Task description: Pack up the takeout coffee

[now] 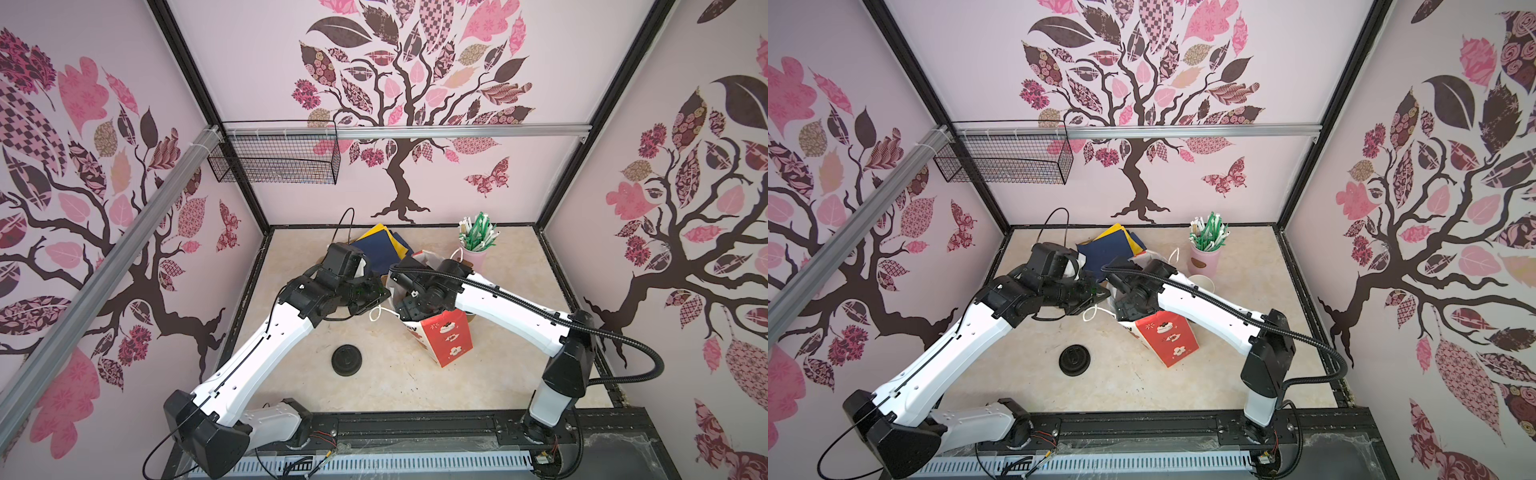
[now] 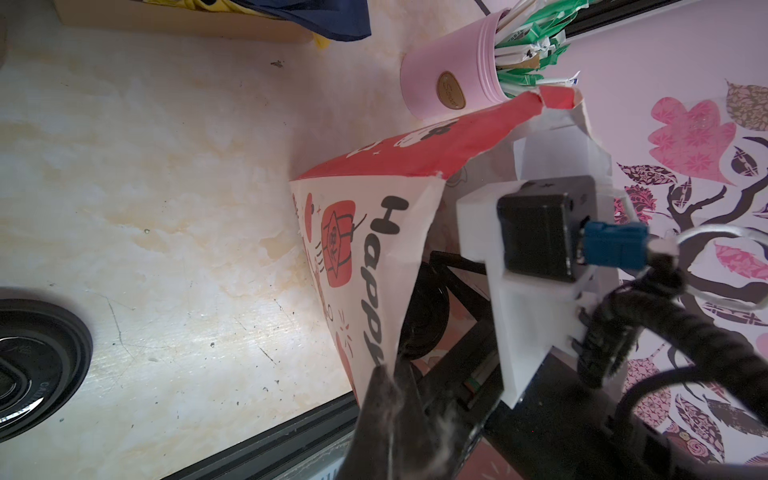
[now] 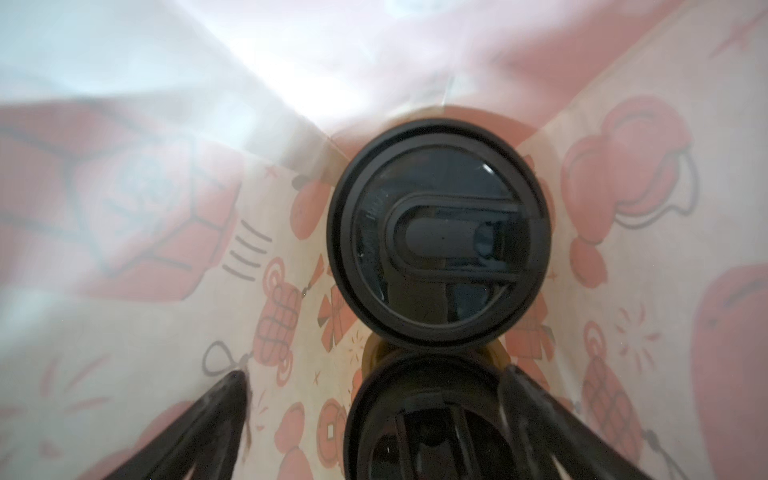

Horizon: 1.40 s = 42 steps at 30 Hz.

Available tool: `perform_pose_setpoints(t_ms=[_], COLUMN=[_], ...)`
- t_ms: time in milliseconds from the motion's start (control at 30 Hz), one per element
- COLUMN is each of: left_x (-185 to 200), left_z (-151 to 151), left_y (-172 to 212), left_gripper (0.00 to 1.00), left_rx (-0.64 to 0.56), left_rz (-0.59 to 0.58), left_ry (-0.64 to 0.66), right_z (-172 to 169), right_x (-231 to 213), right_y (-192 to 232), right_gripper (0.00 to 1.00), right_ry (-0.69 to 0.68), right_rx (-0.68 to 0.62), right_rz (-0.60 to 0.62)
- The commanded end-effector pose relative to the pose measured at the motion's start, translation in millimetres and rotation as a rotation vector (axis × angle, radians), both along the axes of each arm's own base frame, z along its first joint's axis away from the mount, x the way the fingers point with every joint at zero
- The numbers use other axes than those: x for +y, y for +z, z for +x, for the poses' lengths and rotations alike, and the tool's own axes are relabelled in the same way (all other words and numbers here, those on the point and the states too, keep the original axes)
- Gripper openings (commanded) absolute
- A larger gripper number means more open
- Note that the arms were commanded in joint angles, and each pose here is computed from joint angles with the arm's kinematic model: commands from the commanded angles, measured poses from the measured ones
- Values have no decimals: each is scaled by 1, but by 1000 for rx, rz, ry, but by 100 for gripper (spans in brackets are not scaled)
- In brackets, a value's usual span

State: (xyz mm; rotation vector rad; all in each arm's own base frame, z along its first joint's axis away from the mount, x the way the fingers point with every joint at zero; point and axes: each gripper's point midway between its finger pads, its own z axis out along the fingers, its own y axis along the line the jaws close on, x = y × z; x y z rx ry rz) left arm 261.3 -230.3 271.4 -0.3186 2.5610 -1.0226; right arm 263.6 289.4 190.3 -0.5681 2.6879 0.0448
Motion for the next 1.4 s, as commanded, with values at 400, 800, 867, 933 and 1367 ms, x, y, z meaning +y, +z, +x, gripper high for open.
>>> perform_pose_setpoints(t_ms=[400,800,867,933,1367], left_x=[-11,1,-3,-7,6], left_z=[2,1,1,0,-3], left_y=[17,29,33,35,22], left_gripper=[0,0,0,0,0], left_rx=[-44,-82,-88,-88,-57], left_rz=[-33,-10,-29,-35,26], left_ry=[-20,22,6,-11,34], right_z=[-7,-10,-17,-22,-2], right_x=[20,26,36,43,16], right_y=[10,2,-5,-9,19], right_gripper=[98,96,95,95,97], right_ry=[39,16,55,80,-15], right_rx=[-14,2,35,52,-104], right_rz=[27,45,46,36,-8])
